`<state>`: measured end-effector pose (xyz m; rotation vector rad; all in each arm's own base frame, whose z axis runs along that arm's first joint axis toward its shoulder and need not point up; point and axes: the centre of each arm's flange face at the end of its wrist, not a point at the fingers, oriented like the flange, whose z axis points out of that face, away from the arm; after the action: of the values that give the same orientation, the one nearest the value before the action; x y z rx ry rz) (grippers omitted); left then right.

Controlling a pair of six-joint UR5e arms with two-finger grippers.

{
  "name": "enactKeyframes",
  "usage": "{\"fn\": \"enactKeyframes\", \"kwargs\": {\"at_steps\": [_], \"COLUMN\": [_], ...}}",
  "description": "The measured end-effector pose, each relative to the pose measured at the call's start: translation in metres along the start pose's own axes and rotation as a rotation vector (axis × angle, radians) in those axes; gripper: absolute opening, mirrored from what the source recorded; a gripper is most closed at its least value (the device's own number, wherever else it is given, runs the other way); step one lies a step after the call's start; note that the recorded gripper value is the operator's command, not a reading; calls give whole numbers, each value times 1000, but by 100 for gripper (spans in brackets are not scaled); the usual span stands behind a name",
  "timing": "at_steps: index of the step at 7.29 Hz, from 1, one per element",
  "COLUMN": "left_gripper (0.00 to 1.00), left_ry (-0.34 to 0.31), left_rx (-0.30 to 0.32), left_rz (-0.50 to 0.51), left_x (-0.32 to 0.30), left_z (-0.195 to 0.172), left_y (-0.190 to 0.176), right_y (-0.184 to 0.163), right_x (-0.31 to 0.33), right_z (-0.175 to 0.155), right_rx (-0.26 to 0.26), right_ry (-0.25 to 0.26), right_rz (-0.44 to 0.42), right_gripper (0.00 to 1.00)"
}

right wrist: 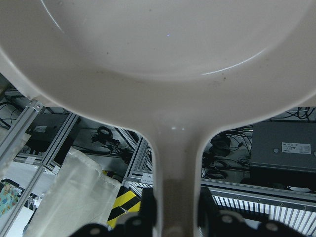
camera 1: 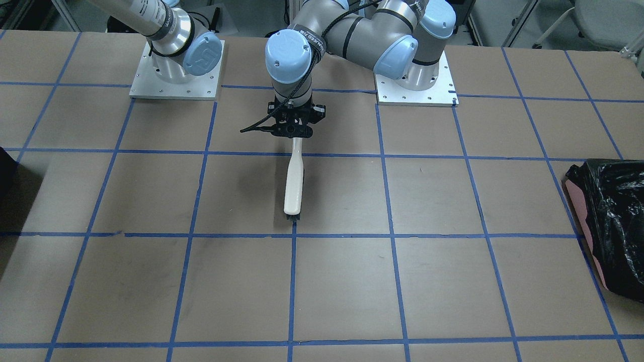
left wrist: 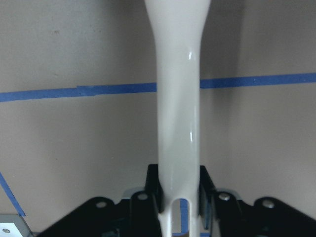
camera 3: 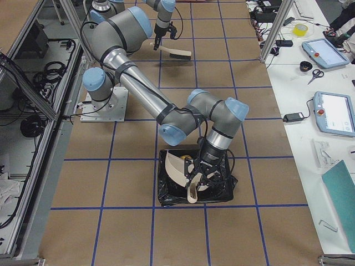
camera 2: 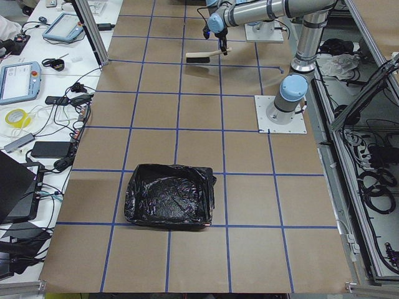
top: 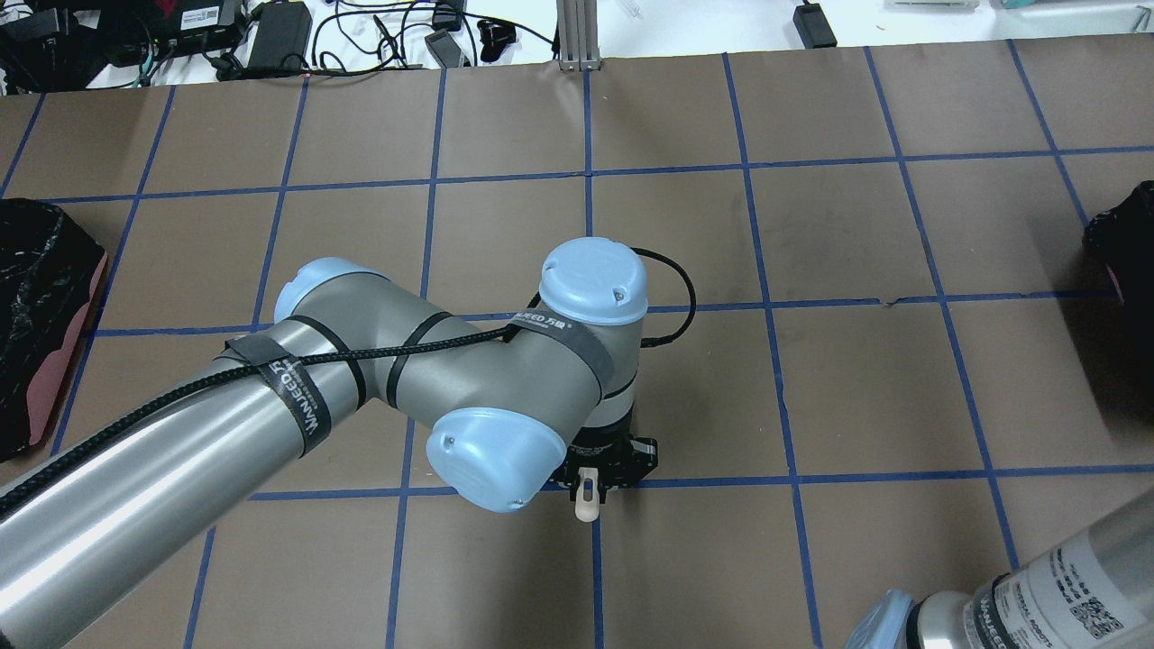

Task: Sweep and dump trash in nearest bin
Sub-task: 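Tip the dustpan over the bin with the right gripper to empty it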

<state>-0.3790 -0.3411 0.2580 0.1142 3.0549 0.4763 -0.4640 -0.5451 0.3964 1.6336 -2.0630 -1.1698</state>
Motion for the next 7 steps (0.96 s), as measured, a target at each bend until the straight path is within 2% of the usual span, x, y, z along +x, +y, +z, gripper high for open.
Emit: {"fn": "enactKeyframes", "kwargs": {"at_steps": [2, 3, 5, 7], "left_gripper": [0, 0, 0, 0], "left_ry": [-16, -30, -35, -34], "left_rx": [-2, -3, -6, -10], "left_rz": [10, 16, 19, 25], "left_x": [-2, -4, -4, -2], "left_z": [4, 8, 12, 15], "left_y": [2, 2, 3, 4], "right_y": [2, 8, 23, 23], "right_x": [-2, -6, -23, -32], "right_z": [-3, -9, -37, -64], "right_rx": [-3, 9, 74, 191], "right_ry": [6, 30, 134, 257], "right_rz": [16, 36, 81, 105], "right_gripper": [0, 0, 0, 0]}}
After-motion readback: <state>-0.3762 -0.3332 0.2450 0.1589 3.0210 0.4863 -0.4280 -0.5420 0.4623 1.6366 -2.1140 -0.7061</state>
